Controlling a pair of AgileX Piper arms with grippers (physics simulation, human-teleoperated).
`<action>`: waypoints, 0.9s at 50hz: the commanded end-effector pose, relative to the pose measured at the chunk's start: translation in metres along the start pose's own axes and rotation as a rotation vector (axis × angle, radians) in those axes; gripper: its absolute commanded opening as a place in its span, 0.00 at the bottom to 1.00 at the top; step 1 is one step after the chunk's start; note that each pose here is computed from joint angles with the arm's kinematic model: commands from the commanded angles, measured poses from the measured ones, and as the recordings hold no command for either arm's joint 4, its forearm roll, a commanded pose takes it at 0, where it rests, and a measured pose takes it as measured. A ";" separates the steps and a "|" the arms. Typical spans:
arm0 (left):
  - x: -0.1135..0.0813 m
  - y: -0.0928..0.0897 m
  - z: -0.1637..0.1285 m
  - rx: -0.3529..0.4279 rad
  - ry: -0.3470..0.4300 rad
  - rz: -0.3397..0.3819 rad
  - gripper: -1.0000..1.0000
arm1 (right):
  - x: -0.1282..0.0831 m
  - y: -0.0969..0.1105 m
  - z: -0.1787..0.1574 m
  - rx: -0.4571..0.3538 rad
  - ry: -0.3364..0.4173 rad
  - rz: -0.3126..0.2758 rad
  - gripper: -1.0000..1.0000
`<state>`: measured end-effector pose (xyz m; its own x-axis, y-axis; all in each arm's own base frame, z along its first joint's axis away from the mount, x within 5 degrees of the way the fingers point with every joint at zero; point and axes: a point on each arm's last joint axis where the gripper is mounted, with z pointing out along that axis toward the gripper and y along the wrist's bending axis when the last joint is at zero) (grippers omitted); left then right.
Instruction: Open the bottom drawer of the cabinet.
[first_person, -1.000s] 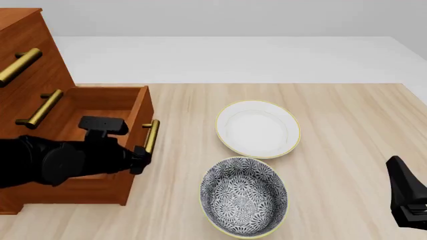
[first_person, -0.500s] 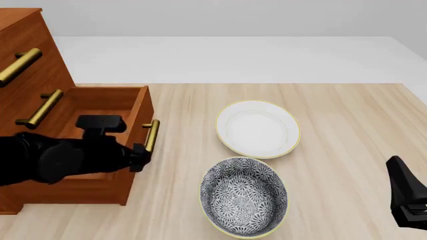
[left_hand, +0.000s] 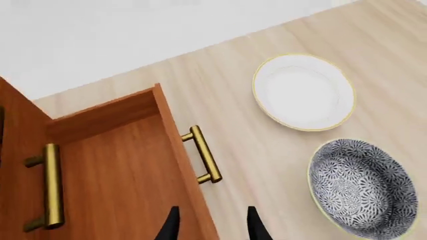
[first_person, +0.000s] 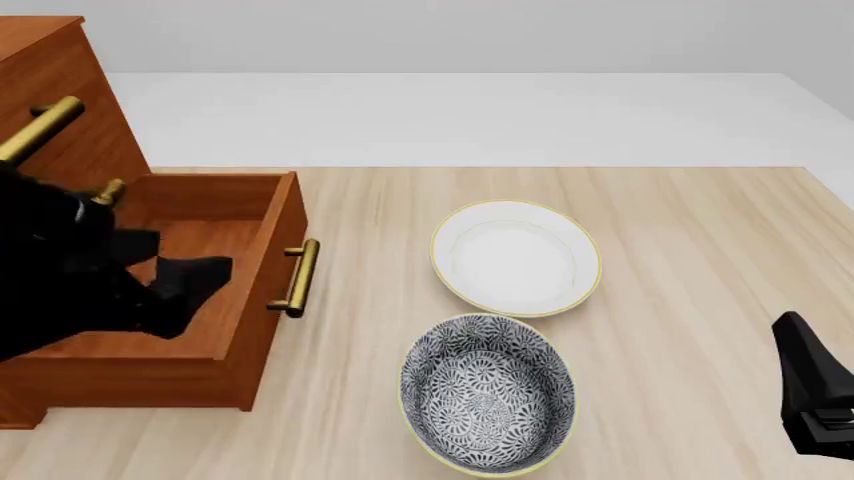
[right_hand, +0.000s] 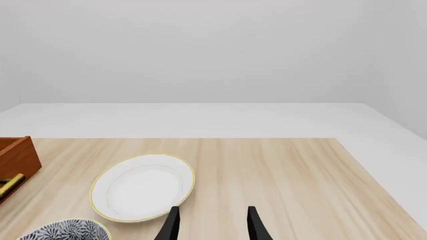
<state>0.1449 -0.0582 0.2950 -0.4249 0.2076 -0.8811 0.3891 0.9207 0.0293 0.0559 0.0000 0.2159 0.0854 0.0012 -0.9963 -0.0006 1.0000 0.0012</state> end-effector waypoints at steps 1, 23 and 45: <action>0.016 0.000 -0.080 -0.027 -0.223 0.082 1.00 | 0.000 0.000 0.000 0.000 0.000 0.000 1.00; 0.033 -0.004 -0.190 -0.153 -0.518 0.067 1.00 | 0.000 0.000 0.000 0.000 0.000 0.000 1.00; 0.033 -0.035 -0.367 -0.217 -0.759 0.003 1.00 | 0.000 0.000 0.000 0.000 0.000 0.000 1.00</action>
<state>-0.0985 0.0247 0.4157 0.1912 0.0574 -0.9799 0.2246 0.9692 0.1006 0.0559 0.0000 0.2159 0.0855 0.0012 -0.9963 -0.0006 1.0000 0.0012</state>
